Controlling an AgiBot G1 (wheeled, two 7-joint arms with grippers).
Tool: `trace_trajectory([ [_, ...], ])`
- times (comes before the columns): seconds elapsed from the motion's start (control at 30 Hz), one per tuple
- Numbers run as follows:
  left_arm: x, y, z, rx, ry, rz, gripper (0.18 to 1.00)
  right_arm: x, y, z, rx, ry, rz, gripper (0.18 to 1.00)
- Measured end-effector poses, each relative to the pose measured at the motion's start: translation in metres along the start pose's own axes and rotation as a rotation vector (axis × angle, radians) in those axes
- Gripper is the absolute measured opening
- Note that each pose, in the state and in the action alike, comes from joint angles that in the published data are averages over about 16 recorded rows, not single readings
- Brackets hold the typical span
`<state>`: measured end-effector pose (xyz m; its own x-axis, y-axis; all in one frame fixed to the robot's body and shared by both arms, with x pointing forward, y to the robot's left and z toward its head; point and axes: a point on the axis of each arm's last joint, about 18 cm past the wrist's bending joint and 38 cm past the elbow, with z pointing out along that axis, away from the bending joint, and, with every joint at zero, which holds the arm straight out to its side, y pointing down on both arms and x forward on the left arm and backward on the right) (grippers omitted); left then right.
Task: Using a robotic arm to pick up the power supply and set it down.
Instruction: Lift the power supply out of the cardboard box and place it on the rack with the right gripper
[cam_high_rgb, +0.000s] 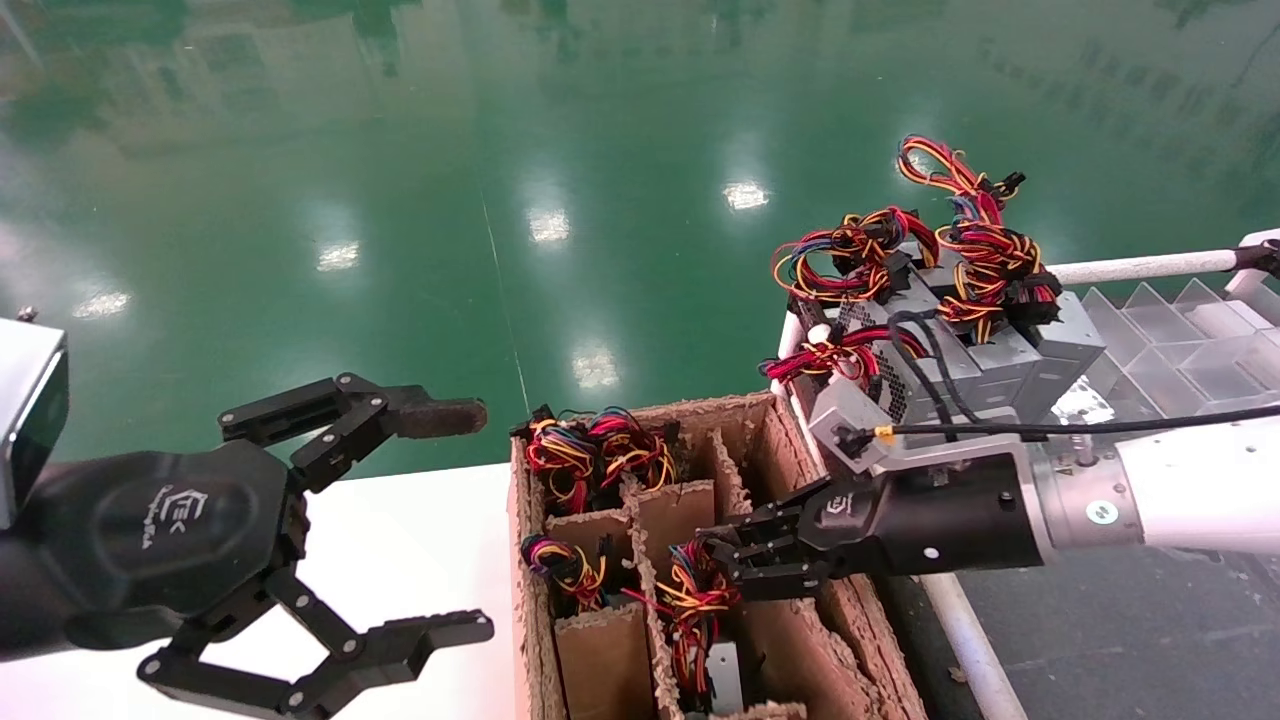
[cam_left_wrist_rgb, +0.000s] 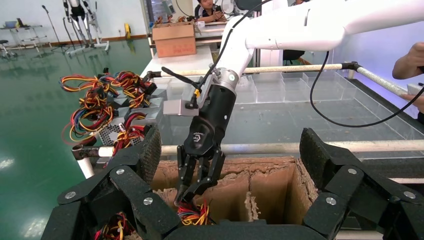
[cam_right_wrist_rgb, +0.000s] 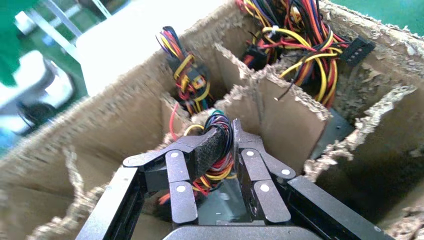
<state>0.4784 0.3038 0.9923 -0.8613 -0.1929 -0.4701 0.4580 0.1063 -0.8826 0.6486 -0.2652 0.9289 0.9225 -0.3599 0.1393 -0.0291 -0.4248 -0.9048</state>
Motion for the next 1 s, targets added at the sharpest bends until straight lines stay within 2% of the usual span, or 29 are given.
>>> trace_trajectory([
  [0.5,0.000,0.000,0.000,0.000,0.000,0.000,1.001,0.009,0.015,-0.011,0.072,0.020,0.203,0.191],
  [1.0,0.000,0.000,0.000,0.000,0.000,0.000,1.001,0.004,0.013,-0.015,0.160,-0.016,0.314,0.191],
])
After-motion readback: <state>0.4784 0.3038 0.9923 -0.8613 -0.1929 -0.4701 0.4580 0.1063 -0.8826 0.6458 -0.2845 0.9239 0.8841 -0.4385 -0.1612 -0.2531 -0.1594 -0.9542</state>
